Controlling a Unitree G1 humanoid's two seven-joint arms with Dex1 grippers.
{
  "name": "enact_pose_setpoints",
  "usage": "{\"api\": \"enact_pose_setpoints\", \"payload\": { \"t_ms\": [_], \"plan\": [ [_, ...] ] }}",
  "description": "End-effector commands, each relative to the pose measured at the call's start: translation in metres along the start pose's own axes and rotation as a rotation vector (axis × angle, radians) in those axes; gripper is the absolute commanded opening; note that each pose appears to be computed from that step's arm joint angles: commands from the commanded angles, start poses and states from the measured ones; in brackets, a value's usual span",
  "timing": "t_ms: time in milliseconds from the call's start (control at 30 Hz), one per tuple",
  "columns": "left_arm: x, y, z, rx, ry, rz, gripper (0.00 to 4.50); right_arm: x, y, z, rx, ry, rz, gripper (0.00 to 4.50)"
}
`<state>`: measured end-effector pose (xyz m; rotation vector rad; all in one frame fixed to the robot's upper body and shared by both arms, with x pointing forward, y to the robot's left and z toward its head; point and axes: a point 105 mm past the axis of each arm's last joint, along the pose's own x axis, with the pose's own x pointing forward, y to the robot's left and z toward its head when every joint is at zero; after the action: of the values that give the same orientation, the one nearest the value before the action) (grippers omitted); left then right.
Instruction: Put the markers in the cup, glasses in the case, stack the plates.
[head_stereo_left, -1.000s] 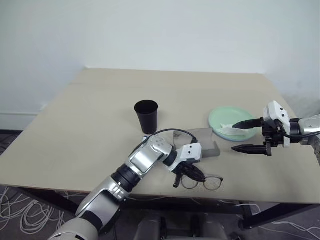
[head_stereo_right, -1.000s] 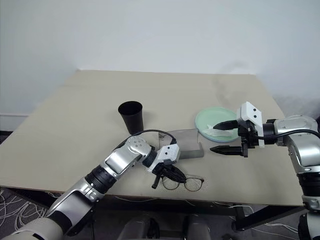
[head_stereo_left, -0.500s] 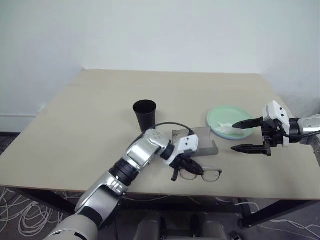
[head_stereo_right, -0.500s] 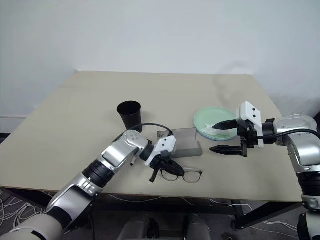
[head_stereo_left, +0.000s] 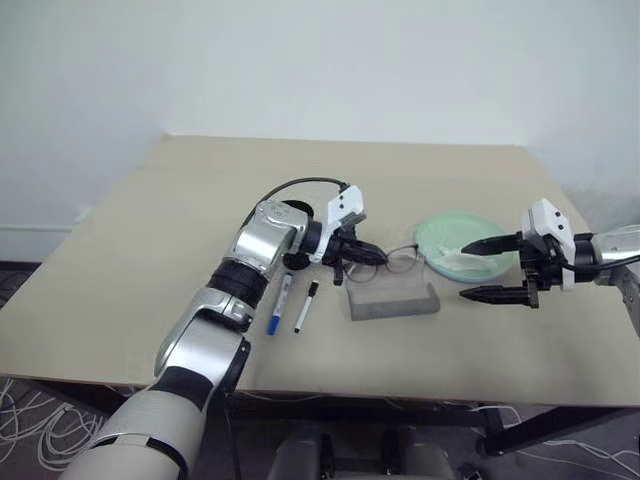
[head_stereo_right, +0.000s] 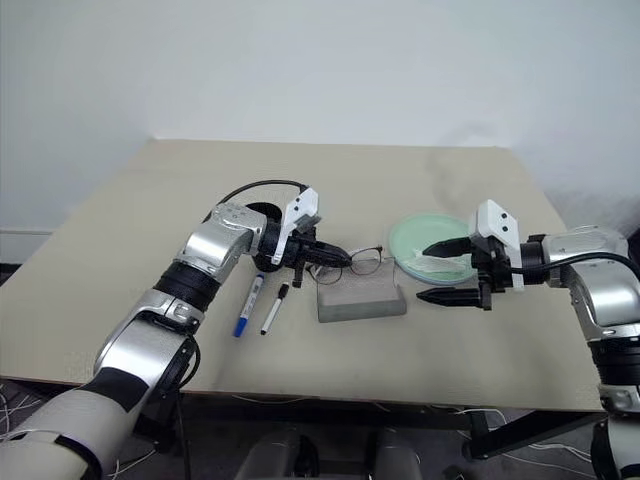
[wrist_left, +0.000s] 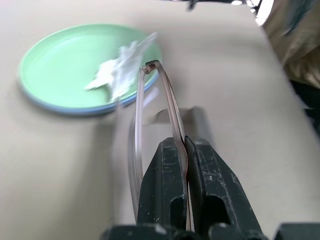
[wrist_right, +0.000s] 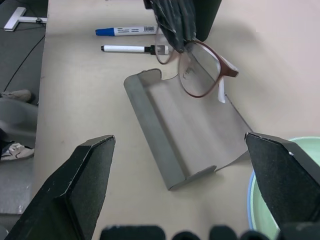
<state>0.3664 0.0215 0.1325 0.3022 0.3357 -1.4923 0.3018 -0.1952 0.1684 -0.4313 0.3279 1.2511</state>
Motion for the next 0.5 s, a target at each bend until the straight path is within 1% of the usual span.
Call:
{"api": "enact_pose_setpoints", "payload": {
  "t_ms": [33,267,500],
  "plan": [
    [0.010,0.001,0.007,0.055,-0.020,0.002,0.01,-0.001,-0.002,0.011,-0.044,-0.023,-0.011,4.50],
    [0.029,-0.007,-0.011,0.029,-0.004,-0.023,0.01,0.000,0.000,0.011,-0.042,-0.029,-0.011,4.50],
    [0.036,-0.011,-0.027,0.010,0.034,-0.030,0.01,0.000,0.001,0.011,-0.041,-0.033,-0.014,4.50]
  ]
}}
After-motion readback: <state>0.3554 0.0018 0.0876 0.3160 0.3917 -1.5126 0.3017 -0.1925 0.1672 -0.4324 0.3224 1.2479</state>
